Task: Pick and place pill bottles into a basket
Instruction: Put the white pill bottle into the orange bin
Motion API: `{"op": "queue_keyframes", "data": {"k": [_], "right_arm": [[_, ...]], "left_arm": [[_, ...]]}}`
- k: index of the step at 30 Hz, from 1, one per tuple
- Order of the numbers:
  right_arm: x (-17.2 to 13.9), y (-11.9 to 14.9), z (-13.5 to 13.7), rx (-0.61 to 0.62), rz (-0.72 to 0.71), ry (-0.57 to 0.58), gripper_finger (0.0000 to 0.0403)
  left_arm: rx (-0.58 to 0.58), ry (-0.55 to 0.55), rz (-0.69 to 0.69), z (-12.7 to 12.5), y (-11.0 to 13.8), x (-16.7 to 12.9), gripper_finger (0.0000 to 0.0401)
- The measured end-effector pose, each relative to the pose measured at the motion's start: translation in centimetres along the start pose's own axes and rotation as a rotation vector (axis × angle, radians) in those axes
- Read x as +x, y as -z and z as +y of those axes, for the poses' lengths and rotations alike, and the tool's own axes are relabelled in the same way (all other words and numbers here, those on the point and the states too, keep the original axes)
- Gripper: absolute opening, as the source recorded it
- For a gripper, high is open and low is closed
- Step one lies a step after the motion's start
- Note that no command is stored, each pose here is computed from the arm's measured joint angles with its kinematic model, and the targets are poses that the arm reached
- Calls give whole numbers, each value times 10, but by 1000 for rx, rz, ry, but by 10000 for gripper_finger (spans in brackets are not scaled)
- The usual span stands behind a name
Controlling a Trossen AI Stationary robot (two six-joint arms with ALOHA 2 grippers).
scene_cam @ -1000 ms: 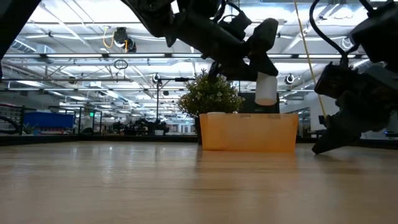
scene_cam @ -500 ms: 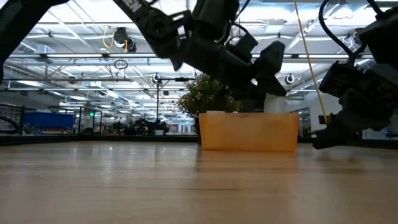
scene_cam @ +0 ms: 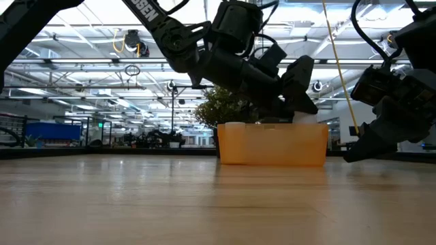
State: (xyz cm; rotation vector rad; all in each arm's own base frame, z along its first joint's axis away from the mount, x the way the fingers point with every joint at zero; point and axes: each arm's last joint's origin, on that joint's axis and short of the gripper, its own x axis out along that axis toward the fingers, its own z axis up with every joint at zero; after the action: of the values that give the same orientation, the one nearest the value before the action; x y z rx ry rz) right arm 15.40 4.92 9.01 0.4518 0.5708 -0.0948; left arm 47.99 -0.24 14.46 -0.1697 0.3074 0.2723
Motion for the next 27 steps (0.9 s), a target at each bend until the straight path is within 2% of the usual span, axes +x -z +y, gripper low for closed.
{"op": "queue_keyframes", "data": {"k": [5,11,21,23,27], "right_arm": [[0,0,0,1,-1,-3,175],[0,-2,1,1,-15,-13,173],[0,-3,2,-17,-26,-20,171],[0,-3,2,-17,-28,-21,171],[0,-3,2,-25,-29,-23,171]], "left_arm": [[-4,0,9,0,1,0,199],[-37,-5,23,0,2,0,167],[-30,4,-6,-2,0,-1,123],[-74,15,2,-1,0,0,118],[-264,94,94,15,1,4,124]]}}
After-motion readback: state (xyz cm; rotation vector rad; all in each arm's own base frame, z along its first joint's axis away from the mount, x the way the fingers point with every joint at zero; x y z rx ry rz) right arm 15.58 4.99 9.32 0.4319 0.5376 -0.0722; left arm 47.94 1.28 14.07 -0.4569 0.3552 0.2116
